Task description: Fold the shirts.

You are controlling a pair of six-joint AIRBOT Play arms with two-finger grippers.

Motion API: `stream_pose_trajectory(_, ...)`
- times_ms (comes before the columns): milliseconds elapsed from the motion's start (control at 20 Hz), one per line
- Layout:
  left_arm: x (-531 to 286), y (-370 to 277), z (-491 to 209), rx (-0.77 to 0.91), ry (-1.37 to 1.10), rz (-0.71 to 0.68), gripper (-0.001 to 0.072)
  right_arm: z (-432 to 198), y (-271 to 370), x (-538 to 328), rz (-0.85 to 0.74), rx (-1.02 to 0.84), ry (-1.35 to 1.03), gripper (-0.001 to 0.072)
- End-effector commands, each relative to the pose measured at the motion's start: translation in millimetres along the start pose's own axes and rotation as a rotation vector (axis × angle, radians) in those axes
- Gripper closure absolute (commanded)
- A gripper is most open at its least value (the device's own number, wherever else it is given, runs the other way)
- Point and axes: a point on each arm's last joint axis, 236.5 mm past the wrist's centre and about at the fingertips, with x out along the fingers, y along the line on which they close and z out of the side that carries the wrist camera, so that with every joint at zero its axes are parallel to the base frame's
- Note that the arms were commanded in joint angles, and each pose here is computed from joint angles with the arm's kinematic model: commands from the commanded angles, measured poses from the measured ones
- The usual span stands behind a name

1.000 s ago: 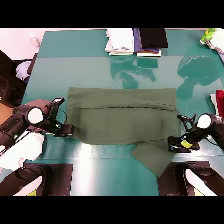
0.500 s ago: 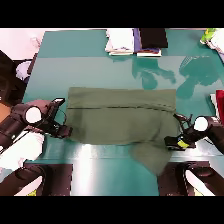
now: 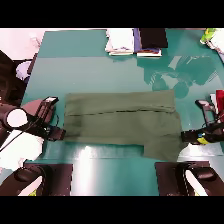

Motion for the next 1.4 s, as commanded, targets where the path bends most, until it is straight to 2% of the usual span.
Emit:
stream_pose_trajectory(0, -13, 6, 34, 0.018, -0.109, 0.037, 0.0678, 40, -1, -22, -0.015, -0.005, -0.097, 0.0693)
stream_pose_trajectory(150, -14, 14, 78, 0.021, -0.181, 0.066, 0.0677, 99, 11, -28, -0.004, -0.036, -0.166, 0.0693)
stream_pose_trajectory(300, -11, 37, 130, -0.056, -0.247, 0.080, 0.0677, 156, 21, -20, -0.002, -0.060, -0.177, 0.0693)
stream_pose_trajectory(550, 16, 48, 195, 0.013, -0.272, 0.093, 0.0677, 233, 37, 11, 0.000, -0.080, -0.156, 0.0693)
stream_pose_trajectory(800, 42, 54, 236, 0.010, -0.287, 0.099, 0.0677, 280, 45, 30, -0.001, -0.079, -0.143, 0.0693)
stream_pose_trajectory(1000, 48, 55, 237, -0.002, -0.282, 0.097, 0.0675, 294, 48, 39, -0.001, -0.079, -0.127, 0.0690)
stream_pose_trajectory(1050, 46, 54, 237, -0.002, -0.276, 0.097, 0.0626, 297, 48, 39, -0.001, -0.078, -0.130, 0.0685)
stream_pose_trajectory(1100, 44, 53, 237, -0.003, -0.272, 0.095, 0.0347, 301, 51, 37, 0.016, -0.086, -0.138, 0.0575)
stream_pose_trajectory(1150, 39, 52, 238, -0.017, -0.270, 0.093, 0.0183, 305, 53, 33, 0.050, -0.088, -0.149, 0.0434)
stream_pose_trajectory(1200, 32, 51, 239, -0.021, -0.268, 0.091, 0.0216, 309, 57, 27, 0.098, -0.081, -0.160, 0.0375)
stream_pose_trajectory(1300, 13, 47, 241, -0.016, -0.255, 0.089, 0.0220, 310, 53, 15, 0.165, -0.067, -0.157, 0.0345)
stream_pose_trajectory(1350, 4, 45, 241, -0.014, -0.244, 0.088, 0.0220, 305, 39, 14, 0.161, -0.046, -0.133, 0.0260)
